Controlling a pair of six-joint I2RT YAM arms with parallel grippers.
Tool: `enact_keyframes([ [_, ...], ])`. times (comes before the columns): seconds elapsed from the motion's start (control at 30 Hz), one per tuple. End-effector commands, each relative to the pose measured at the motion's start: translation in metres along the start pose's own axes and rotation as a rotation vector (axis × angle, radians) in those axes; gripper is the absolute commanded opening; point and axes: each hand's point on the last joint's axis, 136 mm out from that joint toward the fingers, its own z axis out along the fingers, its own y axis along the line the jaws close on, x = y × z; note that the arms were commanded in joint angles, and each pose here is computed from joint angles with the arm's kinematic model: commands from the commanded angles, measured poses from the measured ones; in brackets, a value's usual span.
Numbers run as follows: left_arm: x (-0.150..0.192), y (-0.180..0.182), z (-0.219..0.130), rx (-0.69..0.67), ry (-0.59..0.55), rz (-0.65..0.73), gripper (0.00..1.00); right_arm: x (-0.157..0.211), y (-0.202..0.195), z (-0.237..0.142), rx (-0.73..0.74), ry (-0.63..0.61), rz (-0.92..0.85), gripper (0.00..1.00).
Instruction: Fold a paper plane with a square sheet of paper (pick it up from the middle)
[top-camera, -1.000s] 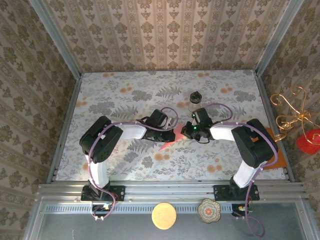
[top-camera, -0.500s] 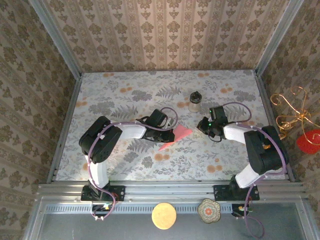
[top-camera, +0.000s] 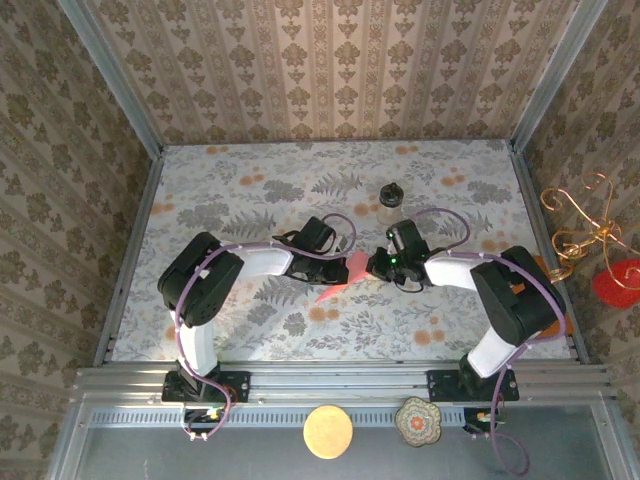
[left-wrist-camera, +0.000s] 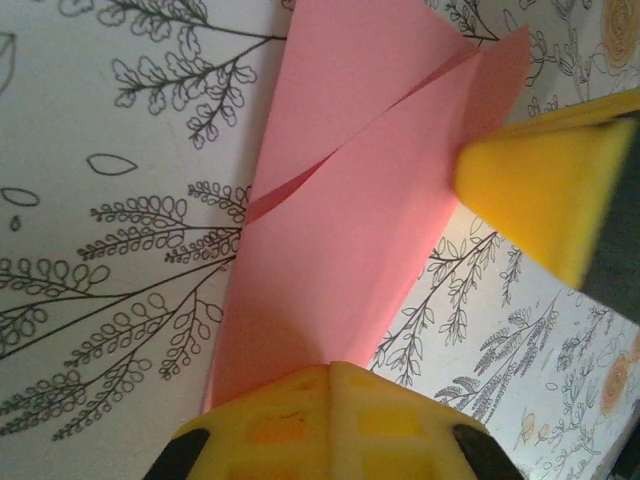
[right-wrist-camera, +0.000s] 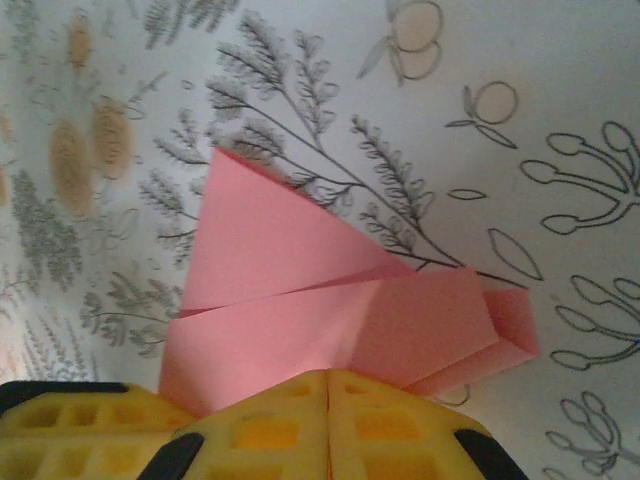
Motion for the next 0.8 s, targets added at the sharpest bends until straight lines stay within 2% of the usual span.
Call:
enact_keyframes([
  [0.0,-0.005,-0.013,-0.013,0.035,-0.017,0.045,0.05,-0.003,0.001,0.004,0.017,0.015,0.001,0.10],
  [0.13,0.009,-0.004,-0.011,0.016,0.022,0.044,0.06,0.000,-0.018,0.011,0.107,0.042,0.005,0.09],
  [0.4,0.044,0.025,-0.016,-0.046,0.089,0.010,0.05,0.001,-0.026,0.019,0.137,0.068,0.004,0.09],
  [0.53,0.058,0.039,-0.020,-0.057,0.096,-0.030,0.05,-0.001,-0.029,0.018,0.154,0.073,-0.005,0.09],
  [0.67,0.068,0.037,-0.031,-0.044,0.094,-0.036,0.07,-0.004,-0.027,0.016,0.154,0.077,-0.022,0.09],
  [0.77,0.062,0.033,-0.051,-0.043,0.044,-0.048,0.12,-0.009,-0.017,0.009,0.138,0.066,-0.043,0.12],
])
